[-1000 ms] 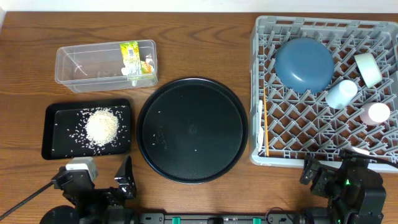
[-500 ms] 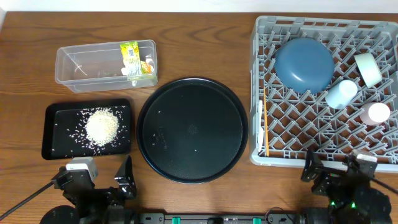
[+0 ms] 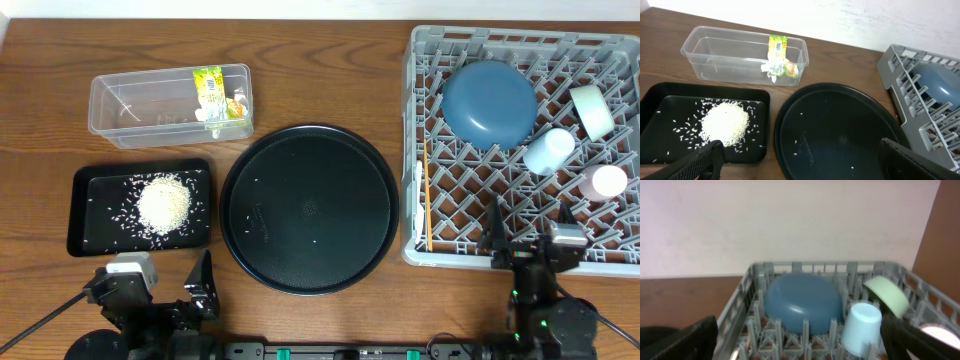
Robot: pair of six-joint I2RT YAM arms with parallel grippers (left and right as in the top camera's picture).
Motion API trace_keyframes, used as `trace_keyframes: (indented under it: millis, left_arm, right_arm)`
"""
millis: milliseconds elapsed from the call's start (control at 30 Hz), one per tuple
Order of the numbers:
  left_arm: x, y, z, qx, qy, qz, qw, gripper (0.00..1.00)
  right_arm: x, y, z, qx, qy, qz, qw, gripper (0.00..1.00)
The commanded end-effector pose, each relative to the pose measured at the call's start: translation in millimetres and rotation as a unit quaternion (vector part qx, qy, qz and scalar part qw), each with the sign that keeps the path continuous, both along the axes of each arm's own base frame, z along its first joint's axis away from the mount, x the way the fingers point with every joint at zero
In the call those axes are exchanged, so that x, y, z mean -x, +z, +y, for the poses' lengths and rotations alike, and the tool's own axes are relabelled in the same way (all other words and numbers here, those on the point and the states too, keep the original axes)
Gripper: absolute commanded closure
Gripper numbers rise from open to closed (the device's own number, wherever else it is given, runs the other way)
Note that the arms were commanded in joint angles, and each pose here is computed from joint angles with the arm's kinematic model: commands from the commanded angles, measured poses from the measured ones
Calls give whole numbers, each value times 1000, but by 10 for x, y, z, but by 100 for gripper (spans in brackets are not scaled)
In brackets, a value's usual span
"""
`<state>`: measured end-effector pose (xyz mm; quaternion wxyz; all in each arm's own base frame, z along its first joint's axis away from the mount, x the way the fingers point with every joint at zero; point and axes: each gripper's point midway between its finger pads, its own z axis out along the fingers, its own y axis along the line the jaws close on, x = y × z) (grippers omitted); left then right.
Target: Sort waste into correct bins and load items into the dishwasher rack
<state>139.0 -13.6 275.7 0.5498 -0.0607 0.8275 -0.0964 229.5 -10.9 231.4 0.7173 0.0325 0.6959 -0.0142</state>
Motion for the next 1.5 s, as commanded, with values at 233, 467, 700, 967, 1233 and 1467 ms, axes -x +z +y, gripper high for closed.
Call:
trace_keyframes:
  millis: [233,467,700,967,1233,1467]
  left_arm:
    - [-2,-13,23,4,9,2,1000,2]
    - [-2,-13,23,4,9,2,1000,2]
    - [-2,-13,23,4,9,2,1000,3]
    - [-2,-13,23,4,9,2,1000,2]
    - [-2,-13,23,4,9,2,1000,2]
    - [-2,-13,23,3,9,2,1000,2]
  right_arm:
    - [-169,-476,34,51,7,-1,999,1]
    - [-165,-733,42,51,12,52,997,1]
    - [-165,-733,41,51,11,52,997,1]
    - [-165,-733,42,51,12,52,997,1]
    - [-165,-733,41,51,11,52,997,1]
    - [-165,-733,41,51,11,52,997,1]
